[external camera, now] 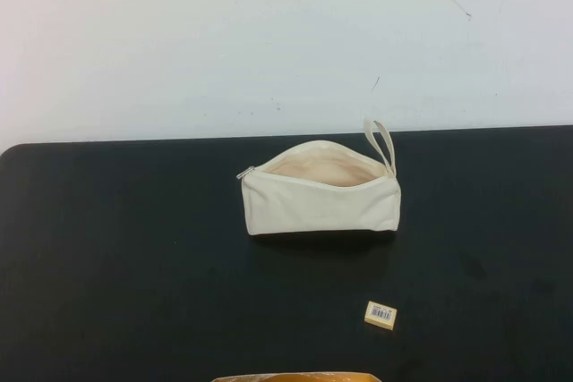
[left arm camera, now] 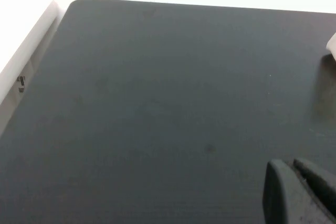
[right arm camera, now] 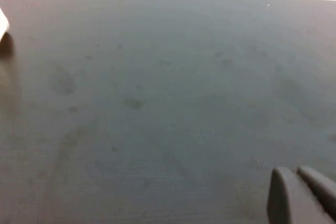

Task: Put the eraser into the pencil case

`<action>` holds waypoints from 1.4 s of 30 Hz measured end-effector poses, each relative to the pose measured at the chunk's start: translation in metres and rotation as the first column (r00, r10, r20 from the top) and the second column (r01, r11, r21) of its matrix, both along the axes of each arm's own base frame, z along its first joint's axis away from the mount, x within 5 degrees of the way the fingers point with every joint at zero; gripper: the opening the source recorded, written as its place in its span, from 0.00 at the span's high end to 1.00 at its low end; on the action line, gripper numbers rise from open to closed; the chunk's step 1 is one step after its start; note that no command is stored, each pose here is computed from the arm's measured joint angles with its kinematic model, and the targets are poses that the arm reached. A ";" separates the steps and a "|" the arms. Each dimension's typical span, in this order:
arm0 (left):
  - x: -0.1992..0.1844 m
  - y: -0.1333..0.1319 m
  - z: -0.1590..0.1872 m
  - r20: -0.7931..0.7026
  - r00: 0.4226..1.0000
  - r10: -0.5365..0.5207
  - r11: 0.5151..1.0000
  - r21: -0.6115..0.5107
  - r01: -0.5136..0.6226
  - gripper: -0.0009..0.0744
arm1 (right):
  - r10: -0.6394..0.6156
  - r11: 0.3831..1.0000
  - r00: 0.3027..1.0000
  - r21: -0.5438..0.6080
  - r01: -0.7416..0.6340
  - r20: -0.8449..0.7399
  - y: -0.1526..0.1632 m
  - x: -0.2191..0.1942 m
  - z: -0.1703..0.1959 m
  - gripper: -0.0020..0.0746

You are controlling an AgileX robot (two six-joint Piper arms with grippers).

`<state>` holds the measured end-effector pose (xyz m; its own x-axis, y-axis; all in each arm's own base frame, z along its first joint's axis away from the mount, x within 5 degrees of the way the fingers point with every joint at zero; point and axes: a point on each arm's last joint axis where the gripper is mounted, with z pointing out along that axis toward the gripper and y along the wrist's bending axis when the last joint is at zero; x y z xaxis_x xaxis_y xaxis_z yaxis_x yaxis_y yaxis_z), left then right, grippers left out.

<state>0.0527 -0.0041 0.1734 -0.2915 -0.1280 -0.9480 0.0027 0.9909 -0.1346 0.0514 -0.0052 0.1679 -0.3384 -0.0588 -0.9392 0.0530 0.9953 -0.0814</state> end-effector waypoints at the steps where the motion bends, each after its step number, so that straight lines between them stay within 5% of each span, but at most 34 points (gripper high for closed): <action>1: 0.000 0.000 0.000 0.000 1.000 0.000 1.000 0.000 0.000 0.99 | 0.000 1.000 1.000 0.000 0.000 0.000 0.000 0.000 0.000 0.98; 38: 0.000 0.000 0.000 0.000 1.000 0.000 1.000 0.000 0.000 0.99 | 0.000 1.000 1.000 0.000 0.000 0.000 0.000 0.000 0.000 0.98; 42: 0.000 0.000 0.000 0.000 1.000 0.000 1.000 0.000 0.000 0.99 | -0.009 0.991 1.000 0.130 0.008 0.009 0.003 0.000 0.000 0.98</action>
